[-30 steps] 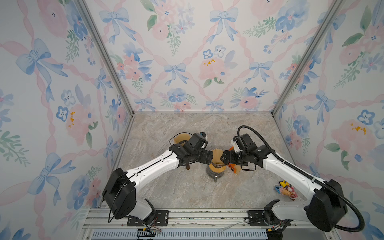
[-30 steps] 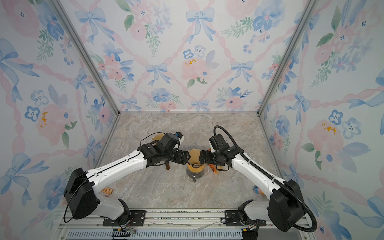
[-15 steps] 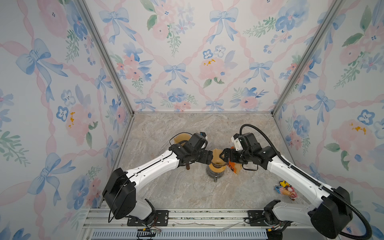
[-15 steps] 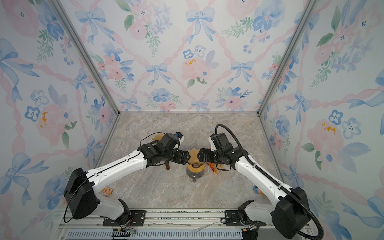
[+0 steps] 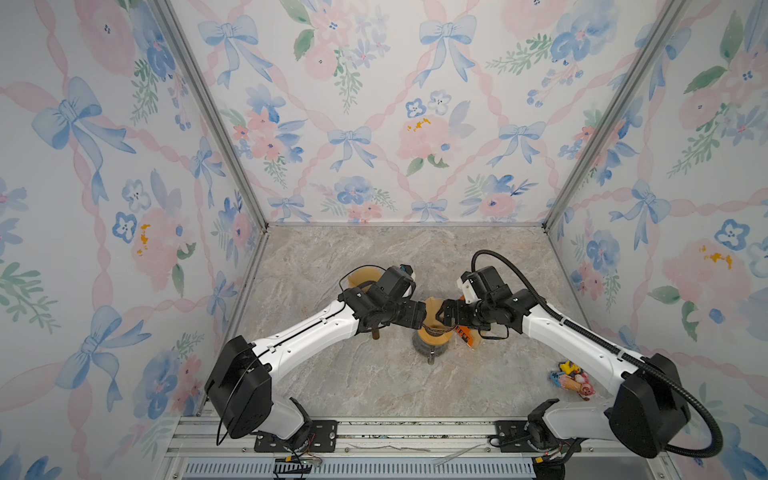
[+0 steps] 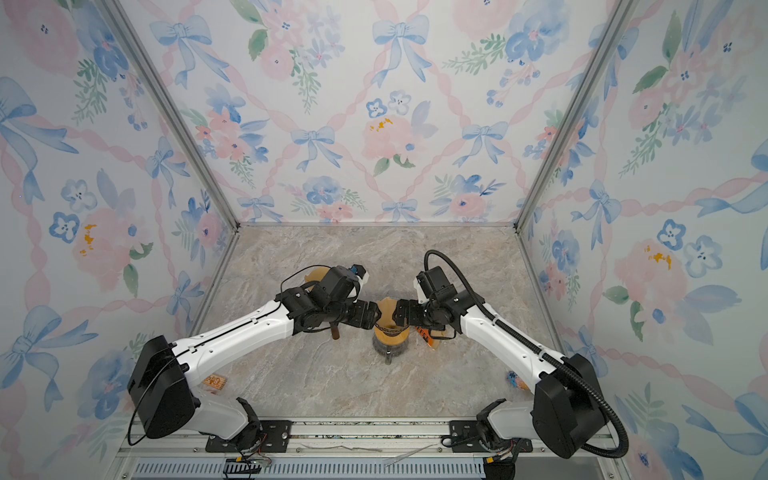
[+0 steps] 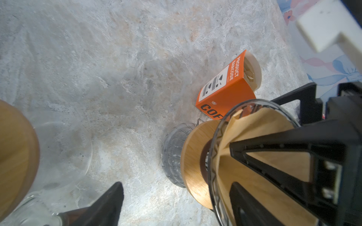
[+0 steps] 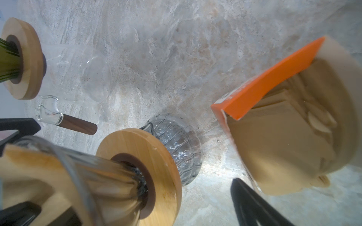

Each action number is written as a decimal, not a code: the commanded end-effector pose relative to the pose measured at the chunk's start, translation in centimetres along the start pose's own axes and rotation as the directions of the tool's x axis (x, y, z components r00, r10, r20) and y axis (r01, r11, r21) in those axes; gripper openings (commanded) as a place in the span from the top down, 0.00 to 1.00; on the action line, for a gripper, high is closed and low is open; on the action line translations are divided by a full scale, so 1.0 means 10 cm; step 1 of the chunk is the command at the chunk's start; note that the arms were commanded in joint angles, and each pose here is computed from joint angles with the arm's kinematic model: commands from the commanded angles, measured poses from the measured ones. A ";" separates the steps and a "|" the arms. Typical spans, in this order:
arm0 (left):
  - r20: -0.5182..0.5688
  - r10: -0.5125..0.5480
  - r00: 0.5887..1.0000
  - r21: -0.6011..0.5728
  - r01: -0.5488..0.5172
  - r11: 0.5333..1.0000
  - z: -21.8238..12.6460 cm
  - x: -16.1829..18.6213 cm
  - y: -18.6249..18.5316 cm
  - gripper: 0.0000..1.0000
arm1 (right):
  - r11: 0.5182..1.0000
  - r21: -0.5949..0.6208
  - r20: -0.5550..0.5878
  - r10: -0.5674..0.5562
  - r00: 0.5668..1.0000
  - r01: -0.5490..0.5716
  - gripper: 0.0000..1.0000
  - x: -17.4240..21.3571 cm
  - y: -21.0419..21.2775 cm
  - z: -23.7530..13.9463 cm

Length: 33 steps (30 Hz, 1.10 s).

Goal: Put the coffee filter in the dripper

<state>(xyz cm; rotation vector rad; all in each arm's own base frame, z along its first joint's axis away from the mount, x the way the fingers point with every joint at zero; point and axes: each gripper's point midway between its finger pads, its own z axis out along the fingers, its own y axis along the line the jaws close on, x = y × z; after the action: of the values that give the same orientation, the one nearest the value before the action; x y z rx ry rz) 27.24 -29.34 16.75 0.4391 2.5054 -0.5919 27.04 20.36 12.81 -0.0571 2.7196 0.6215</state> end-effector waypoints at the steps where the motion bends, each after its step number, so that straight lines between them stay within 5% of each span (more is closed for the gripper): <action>1: -0.009 -0.003 1.000 -0.017 0.003 1.000 0.00 0.05 0.03 0.13 | 0.999 0.045 -0.024 0.000 1.000 0.001 0.02 0.03 -0.04 0.01; 18: -0.002 -0.007 1.000 -0.020 0.007 1.000 -0.03 0.07 0.05 0.13 | 0.998 0.002 -0.002 -0.062 0.998 0.062 0.02 0.01 0.18 -0.15; 33: 0.000 -0.008 1.000 -0.015 0.008 1.000 -0.04 0.06 0.03 0.13 | 0.994 0.093 -0.068 -0.053 0.996 0.059 0.02 0.02 0.11 0.02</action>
<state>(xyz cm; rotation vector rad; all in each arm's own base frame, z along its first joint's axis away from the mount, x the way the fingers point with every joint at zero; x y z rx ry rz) 27.11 -29.09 16.22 0.4358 2.5164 -0.5769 26.94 21.68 12.97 -0.1303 2.7732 0.5317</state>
